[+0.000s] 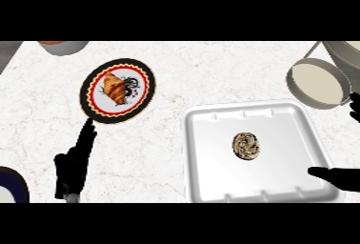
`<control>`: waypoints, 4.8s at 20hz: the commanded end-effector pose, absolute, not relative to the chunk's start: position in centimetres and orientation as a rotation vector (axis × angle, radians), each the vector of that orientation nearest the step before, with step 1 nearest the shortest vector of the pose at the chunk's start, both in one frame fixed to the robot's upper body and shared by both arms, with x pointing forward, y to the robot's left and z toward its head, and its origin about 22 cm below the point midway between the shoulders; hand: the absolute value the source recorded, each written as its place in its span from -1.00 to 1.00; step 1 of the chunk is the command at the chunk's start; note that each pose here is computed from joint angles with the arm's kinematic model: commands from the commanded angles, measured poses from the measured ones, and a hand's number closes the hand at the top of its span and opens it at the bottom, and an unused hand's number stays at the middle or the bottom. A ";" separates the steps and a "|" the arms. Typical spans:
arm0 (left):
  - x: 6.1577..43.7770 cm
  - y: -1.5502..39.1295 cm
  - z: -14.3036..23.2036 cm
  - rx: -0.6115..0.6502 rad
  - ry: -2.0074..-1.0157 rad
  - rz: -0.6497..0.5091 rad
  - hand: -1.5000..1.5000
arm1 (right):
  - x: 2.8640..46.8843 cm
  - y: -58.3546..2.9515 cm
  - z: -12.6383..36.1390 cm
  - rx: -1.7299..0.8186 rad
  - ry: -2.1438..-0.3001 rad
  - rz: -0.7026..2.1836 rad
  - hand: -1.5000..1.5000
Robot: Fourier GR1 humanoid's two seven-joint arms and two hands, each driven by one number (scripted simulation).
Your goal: Pick the cupcake from the tray and place it in the tiered basket
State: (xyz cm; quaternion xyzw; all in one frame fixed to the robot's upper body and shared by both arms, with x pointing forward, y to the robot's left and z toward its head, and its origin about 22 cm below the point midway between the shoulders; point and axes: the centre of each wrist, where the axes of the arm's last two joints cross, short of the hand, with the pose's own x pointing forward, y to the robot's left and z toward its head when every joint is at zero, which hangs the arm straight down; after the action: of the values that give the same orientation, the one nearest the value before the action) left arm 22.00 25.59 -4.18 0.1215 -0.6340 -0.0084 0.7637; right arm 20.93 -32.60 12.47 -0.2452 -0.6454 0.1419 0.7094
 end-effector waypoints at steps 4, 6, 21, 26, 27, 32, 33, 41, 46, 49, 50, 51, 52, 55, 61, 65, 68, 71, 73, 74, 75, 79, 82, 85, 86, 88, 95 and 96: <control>21.7 25.8 -5.3 0.260 -1.313 -0.034 0.00 | 19.3 -29.4 16.9 -0.797 -1.193 0.601 -1.00; 21.2 24.7 -6.3 0.254 -1.297 -0.037 0.00 | 19.2 -28.2 17.1 -0.848 -1.170 0.596 -1.00; 21.8 23.9 -5.4 0.230 -1.302 -0.033 0.00 | 21.7 -21.1 13.3 -1.002 -0.885 0.766 -1.00; 21.8 23.9 -5.0 0.223 -1.302 -0.042 0.00 | 23.9 -17.8 12.1 -0.972 -0.840 0.770 -1.00; 20.5 24.3 -6.3 0.256 -1.281 -0.022 0.00 | 23.3 -18.3 10.8 -0.964 -0.853 0.778 -1.00; 21.4 24.5 -5.1 0.251 -1.299 -0.031 0.00 | 24.8 -15.4 11.6 -0.909 -0.854 0.796 -1.00; 22.9 22.8 -5.0 0.247 -1.306 -0.016 0.00 | 25.5 -15.7 11.4 -0.926 -0.851 0.809 -1.00; 21.5 24.9 -5.3 0.264 -1.305 -0.024 0.00 | 26.1 -16.6 9.4 -0.922 -0.662 0.858 -1.00; 20.4 24.7 -7.0 0.264 -1.295 -0.018 0.00 | 27.0 -15.3 9.3 -0.892 -0.628 0.888 -1.00; 22.3 23.7 -4.9 0.255 -1.293 -0.033 0.00 | 26.7 -15.0 10.1 -0.897 -0.636 0.884 -1.00; 20.6 25.1 -5.4 0.262 -1.291 -0.027 0.00 | 26.3 -16.0 6.6 -0.903 -0.615 0.881 -1.00; 21.7 24.4 -5.4 0.257 -1.304 -0.011 0.00 | 27.2 -15.6 9.4 -0.887 -0.624 0.883 -1.00; 20.7 23.3 -5.5 0.250 -1.316 -0.023 0.00 | 26.7 -14.2 8.2 -0.886 -0.608 0.885 -1.00; 21.9 24.2 -5.1 0.248 -1.308 -0.004 0.00 | 27.3 -14.1 8.7 -0.869 -0.595 0.915 -1.00; 21.0 25.5 -5.4 0.254 -1.305 -0.027 0.00 | 28.5 -16.5 6.1 -0.819 -0.540 0.886 -1.00; 19.9 24.3 -6.6 0.264 -1.298 -0.019 0.00 | 29.4 -17.2 6.7 -0.810 -0.530 0.869 -1.00; 20.5 26.7 -6.2 0.262 -1.303 -0.029 0.00 | 29.2 -16.7 6.7 -0.816 -0.549 0.882 -1.00; 21.3 23.7 -5.7 0.263 -1.310 -0.017 0.00 | 27.8 -16.8 3.3 -0.817 -0.564 0.861 1.00; 21.2 24.4 -4.5 0.241 -1.307 -0.023 0.00 | 28.3 -16.7 3.9 -0.816 -0.563 0.887 1.00; 20.8 25.2 -4.4 0.264 -1.296 -0.022 0.00 | 28.0 -18.5 3.5 -0.805 -0.565 0.926 1.00; 21.0 24.6 -5.3 0.251 -1.307 -0.028 0.00 | 28.2 -15.5 2.6 -0.815 -0.617 0.892 1.00; 21.6 24.9 -6.2 0.262 -1.293 -0.025 0.00 | 26.4 -14.9 2.2 -0.850 -0.652 0.993 1.00; 22.2 24.7 -5.6 0.246 -1.295 -0.024 0.00 | 28.0 -15.9 0.7 -0.917 -0.700 1.029 1.00; 20.7 25.7 -5.9 0.281 -1.295 0.007 0.00 | 27.4 -22.2 1.4 -1.003 -0.610 0.851 1.00; 20.4 25.2 -6.3 0.251 -1.286 0.002 0.00 | 27.7 -24.2 1.6 -1.023 -0.574 0.757 1.00; 19.5 24.9 -6.0 0.266 -1.284 0.010 0.00 | 27.4 -29.4 2.8 -1.095 -0.472 0.607 1.00; 19.6 24.3 -6.3 0.266 -1.285 -0.003 0.00 | 25.5 -33.4 8.7 -1.177 -0.569 0.275 1.00; 20.0 25.0 -5.0 0.292 -1.286 0.003 0.00 | 25.8 -35.0 10.0 -1.186 -0.647 0.172 1.00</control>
State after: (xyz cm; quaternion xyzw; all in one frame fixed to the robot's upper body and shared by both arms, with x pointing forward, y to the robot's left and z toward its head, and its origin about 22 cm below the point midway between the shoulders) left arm 20.97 24.96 -4.41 0.1309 -0.6272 0.0007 0.7678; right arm 26.63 -32.55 6.74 -0.5252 -0.2657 0.1862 0.7867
